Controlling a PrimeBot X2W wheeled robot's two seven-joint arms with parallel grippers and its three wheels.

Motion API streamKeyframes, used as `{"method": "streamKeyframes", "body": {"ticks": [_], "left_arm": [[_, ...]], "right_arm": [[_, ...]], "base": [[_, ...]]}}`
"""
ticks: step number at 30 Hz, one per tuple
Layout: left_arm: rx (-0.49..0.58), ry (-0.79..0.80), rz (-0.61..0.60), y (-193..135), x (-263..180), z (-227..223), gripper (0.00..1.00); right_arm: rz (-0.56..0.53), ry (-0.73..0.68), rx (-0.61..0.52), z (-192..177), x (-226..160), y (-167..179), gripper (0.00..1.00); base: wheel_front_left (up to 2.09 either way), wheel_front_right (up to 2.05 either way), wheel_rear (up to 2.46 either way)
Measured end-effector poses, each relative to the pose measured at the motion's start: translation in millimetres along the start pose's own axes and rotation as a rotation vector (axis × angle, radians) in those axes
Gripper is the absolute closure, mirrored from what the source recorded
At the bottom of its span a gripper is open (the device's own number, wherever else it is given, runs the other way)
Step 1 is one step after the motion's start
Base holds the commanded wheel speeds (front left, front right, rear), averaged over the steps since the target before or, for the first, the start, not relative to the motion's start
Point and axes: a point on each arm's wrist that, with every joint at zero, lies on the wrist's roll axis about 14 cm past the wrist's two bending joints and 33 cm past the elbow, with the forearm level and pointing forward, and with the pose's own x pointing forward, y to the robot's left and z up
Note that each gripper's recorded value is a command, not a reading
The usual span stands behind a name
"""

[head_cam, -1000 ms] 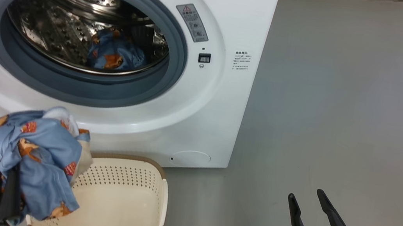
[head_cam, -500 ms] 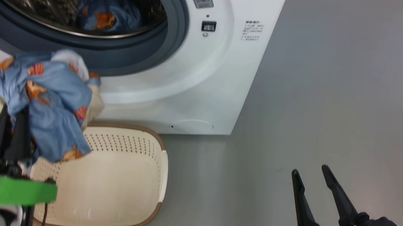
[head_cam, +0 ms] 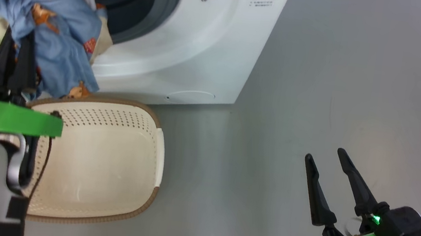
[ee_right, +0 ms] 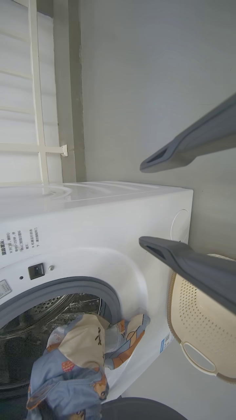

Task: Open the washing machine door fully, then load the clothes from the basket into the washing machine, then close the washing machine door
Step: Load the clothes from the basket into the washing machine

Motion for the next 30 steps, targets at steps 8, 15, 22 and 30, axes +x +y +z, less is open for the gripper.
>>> {"method": "streamKeyframes", "body": {"ticks": [8, 15, 22, 30], "left_arm": [[0.002, 0.052, -0.047, -4.3, 42.3, -35.3, 1.0], [0.002, 0.096, -0.049, 2.8, 77.8, -64.9, 1.0], [-0.009, 0.142, -0.061, 1.8, 107.3, -90.2, 1.0], [0.004, 0.181, -0.077, 0.5, 142.5, -109.7, 1.0]], "right_arm": [[-0.022, 0.029, -0.004, -13.2, 8.4, -9.9, 0.0], [-0.039, 0.062, -0.006, -27.5, 14.8, -17.4, 0.0], [-0.062, 0.1, -0.008, -41.4, 14.0, -25.0, 0.0], [-0.064, 0.142, 0.001, -60.6, 19.4, -26.5, 0.0]], "base": [[0.0, 0.0, 0.0], [0.0, 0.0, 0.0], [0.0, 0.0, 0.0], [0.0, 0.0, 0.0]]}}
